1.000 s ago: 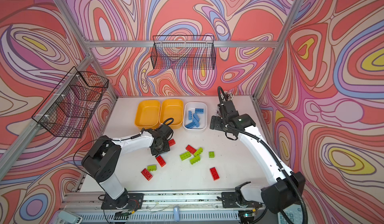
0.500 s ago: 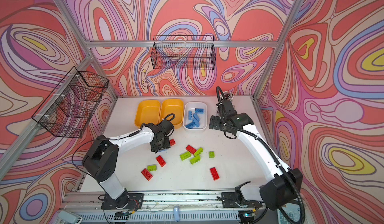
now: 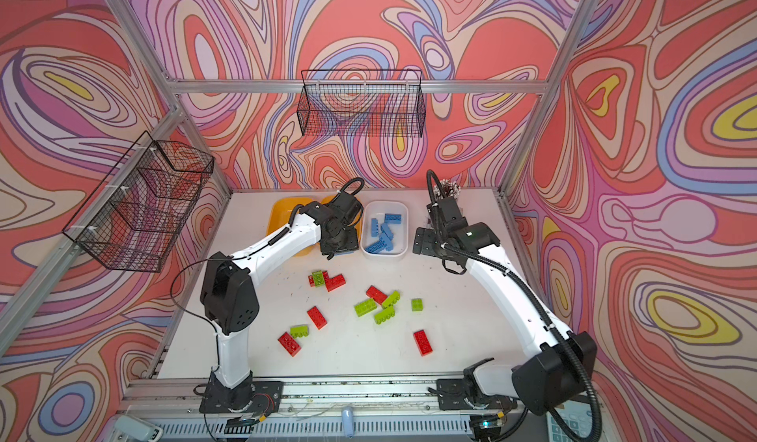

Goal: Sort the legos into containers by color
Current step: 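Carry the blue brick over the white tray and open the left gripper, then move the left gripper over a lime-green brick lying on red bricks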

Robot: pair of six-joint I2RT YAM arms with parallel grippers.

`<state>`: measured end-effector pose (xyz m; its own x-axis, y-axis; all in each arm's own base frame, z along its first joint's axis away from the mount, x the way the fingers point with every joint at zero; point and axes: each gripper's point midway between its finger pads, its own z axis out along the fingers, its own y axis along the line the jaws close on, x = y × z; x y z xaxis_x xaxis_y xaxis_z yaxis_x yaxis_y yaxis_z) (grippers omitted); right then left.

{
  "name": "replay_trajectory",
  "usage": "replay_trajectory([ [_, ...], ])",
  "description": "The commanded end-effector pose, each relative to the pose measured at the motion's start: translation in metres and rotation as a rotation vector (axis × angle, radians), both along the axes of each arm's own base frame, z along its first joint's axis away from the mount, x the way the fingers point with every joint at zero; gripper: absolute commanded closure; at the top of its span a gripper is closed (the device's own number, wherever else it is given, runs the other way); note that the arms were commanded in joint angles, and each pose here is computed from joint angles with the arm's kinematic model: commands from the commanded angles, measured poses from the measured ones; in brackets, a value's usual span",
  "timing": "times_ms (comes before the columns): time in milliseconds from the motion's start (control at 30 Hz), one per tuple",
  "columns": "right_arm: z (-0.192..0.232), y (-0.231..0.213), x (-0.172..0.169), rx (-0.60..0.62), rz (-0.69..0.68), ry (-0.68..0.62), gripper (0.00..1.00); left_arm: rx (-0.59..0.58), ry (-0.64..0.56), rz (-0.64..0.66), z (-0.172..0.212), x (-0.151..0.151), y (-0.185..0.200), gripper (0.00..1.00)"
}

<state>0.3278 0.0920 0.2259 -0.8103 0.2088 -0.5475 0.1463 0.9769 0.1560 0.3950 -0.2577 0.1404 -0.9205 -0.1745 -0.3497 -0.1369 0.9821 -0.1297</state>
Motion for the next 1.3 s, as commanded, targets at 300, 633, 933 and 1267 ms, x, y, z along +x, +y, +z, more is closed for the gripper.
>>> replay_trajectory([
  [300,0.018,-0.011,0.006,-0.038,-0.041,-0.046,0.02,-0.132,0.003,-0.064,-0.018,0.052,-0.073,0.6],
  [633,0.025,-0.022,0.012,-0.066,-0.072,-0.055,0.02,-0.182,0.006,-0.027,-0.04,0.075,-0.084,0.18],
  [933,0.029,-0.019,0.023,-0.068,-0.07,-0.072,0.02,-0.167,-0.026,-0.032,-0.016,0.075,-0.072,0.07],
  [1267,0.025,-0.009,0.042,-0.081,-0.017,-0.064,0.02,0.021,-0.02,0.086,0.004,0.007,0.018,0.16],
])
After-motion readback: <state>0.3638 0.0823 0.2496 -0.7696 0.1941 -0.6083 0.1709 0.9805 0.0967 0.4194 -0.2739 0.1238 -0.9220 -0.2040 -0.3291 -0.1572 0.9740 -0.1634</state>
